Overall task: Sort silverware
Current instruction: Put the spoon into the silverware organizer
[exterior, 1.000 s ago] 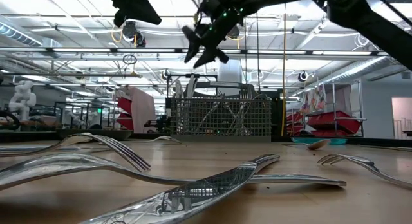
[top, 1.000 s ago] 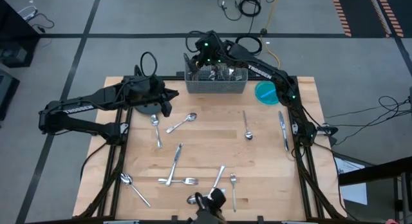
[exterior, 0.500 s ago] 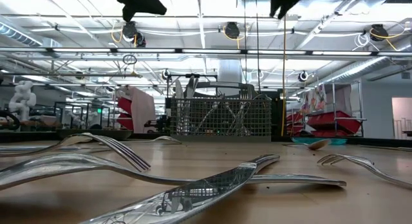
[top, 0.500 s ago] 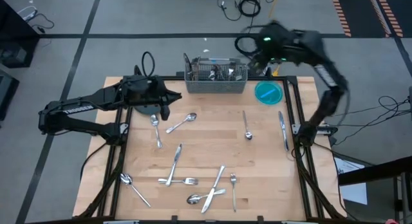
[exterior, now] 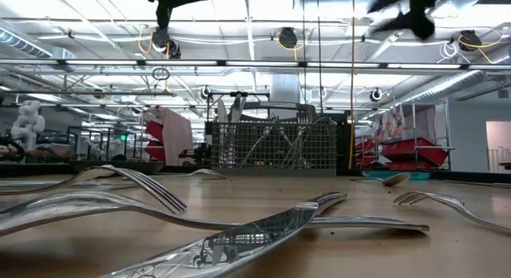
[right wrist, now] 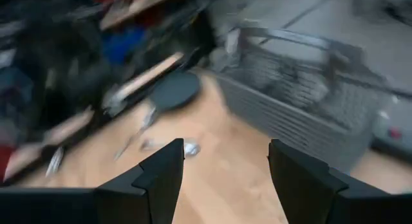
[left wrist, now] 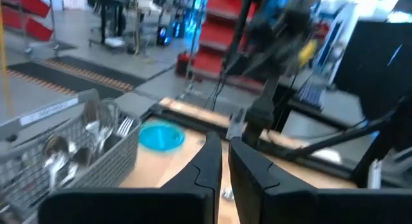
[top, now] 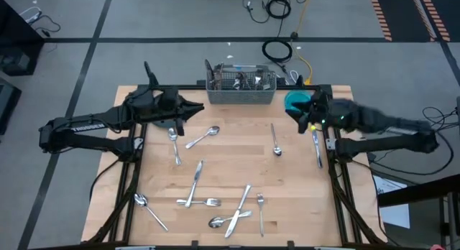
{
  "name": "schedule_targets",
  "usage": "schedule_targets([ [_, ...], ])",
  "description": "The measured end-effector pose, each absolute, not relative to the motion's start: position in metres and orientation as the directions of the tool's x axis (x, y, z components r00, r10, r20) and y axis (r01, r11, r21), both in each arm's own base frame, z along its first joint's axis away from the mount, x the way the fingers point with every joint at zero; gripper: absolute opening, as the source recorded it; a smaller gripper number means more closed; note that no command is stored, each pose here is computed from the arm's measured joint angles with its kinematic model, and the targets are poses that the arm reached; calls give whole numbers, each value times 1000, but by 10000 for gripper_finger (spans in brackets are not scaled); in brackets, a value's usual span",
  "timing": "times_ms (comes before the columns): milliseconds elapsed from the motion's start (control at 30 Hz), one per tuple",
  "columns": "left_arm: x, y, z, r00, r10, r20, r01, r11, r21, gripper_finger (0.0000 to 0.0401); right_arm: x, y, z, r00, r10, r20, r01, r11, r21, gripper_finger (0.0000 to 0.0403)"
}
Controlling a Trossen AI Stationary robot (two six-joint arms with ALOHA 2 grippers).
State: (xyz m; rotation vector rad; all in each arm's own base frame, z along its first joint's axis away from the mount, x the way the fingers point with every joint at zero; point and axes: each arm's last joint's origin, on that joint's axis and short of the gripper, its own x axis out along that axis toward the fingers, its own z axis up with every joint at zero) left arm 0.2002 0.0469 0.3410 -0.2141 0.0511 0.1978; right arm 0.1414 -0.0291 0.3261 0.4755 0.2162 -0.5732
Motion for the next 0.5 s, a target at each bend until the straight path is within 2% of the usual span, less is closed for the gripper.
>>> schedule_targets([
  [100,198,46,339,984,172,-39,-177,952,-251,35,143,-30,261,804,-486,-342,594,628,503,212],
  [200,198,45,336,989,144,-32,-147,947,-286,35,146,-26,206,781,-449,-434,624,544,561,212],
  [300,198,44,337,992,121,-26,-123,944,-306,35,148,-24,183,749,-466,-470,659,458,597,212],
  [400,198,44,337,994,107,-27,-110,945,-308,35,149,-23,166,671,-474,-571,741,403,537,212],
  [500,198,44,337,994,105,-28,-108,945,-308,35,158,-24,165,611,-474,-634,792,383,476,212],
])
